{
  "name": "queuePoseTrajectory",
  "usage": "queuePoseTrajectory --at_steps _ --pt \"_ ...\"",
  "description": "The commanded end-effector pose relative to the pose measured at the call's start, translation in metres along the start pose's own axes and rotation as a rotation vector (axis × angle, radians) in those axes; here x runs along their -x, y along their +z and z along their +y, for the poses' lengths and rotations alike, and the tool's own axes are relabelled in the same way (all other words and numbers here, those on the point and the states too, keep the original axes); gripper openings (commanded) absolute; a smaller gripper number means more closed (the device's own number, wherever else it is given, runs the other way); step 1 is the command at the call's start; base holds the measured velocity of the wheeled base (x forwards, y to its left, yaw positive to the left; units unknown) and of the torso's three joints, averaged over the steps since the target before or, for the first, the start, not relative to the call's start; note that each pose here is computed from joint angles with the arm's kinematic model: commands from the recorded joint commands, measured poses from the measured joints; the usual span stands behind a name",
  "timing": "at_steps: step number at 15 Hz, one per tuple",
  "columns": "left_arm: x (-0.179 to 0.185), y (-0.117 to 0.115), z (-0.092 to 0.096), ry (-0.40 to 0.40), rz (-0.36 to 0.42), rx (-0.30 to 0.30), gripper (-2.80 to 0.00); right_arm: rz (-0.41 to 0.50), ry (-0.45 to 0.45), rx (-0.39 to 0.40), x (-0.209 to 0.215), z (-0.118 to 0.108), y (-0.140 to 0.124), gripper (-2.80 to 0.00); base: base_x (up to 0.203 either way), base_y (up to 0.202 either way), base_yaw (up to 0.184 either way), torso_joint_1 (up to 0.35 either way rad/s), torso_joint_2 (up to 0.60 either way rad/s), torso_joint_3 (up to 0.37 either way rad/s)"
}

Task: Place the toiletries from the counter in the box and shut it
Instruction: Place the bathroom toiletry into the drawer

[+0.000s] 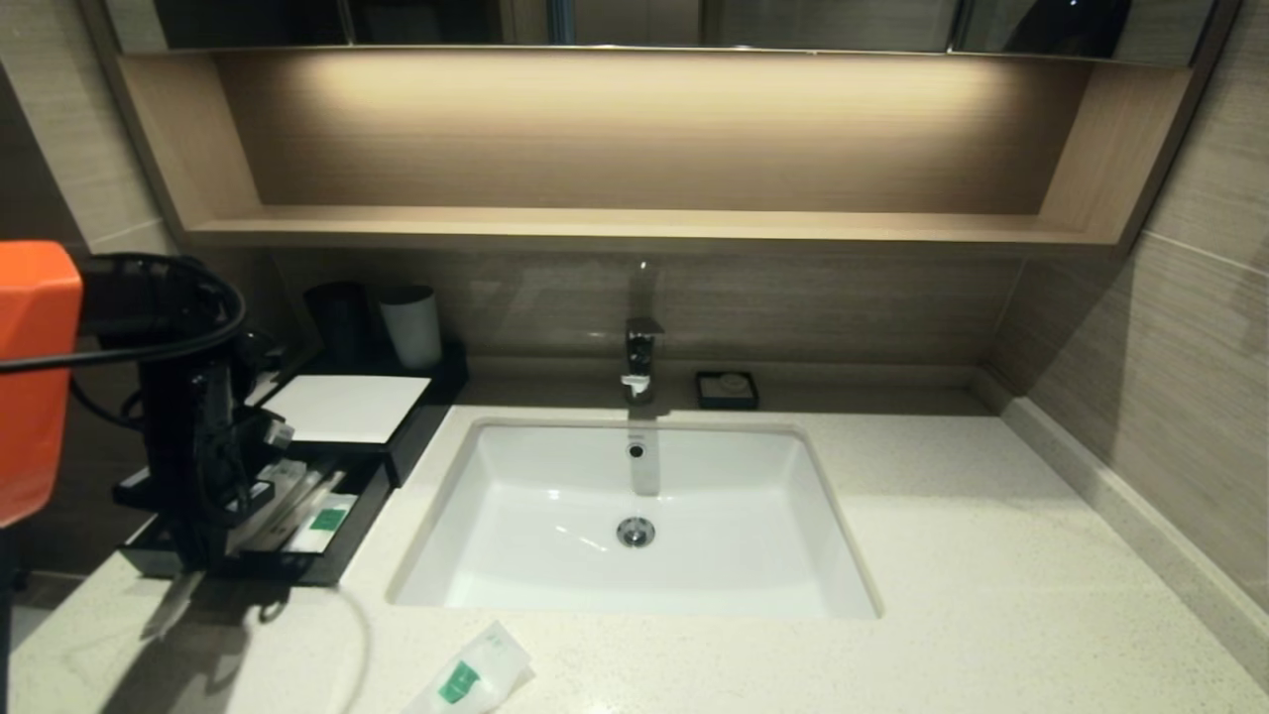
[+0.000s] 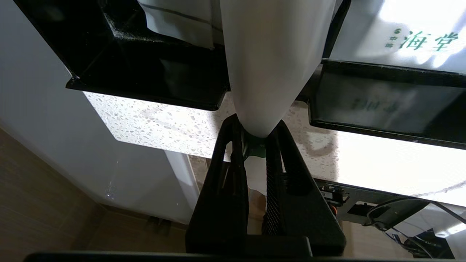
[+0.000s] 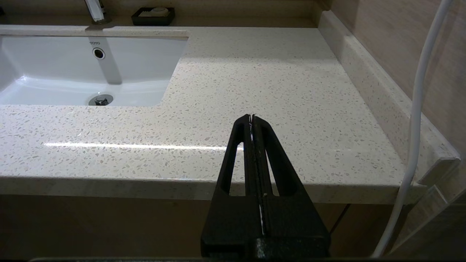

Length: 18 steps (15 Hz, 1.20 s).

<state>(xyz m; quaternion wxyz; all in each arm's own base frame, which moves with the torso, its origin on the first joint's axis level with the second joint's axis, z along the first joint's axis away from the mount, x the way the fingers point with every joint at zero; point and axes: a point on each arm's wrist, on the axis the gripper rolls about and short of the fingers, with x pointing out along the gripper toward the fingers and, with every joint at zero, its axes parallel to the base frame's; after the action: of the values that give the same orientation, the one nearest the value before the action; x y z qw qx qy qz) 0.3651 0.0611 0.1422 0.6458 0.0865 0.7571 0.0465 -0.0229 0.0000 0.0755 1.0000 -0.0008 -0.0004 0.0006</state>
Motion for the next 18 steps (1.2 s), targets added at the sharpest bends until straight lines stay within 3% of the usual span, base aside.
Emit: queuePoseTrajectory --at_steps 1,11,18 --pt "0.000 0.000 0.000 0.001 0.001 -0.001 -2.80 0.002 0.000 0.000 0.000 0.000 0.000 -2.80 0.000 0.000 0.000 0.000 0.00 0.000" --pt "0.000 0.005 0.001 0.012 -0.046 0.013 -2.80 0.002 0.000 0.000 0.000 0.000 0.000 -2.80 0.000 0.000 0.000 0.000 0.00 0.000" --pt "0.014 0.001 0.003 0.026 -0.125 0.027 -2.80 0.002 0.000 0.000 0.000 0.000 0.000 -2.80 0.000 0.000 0.000 0.000 0.00 0.000"
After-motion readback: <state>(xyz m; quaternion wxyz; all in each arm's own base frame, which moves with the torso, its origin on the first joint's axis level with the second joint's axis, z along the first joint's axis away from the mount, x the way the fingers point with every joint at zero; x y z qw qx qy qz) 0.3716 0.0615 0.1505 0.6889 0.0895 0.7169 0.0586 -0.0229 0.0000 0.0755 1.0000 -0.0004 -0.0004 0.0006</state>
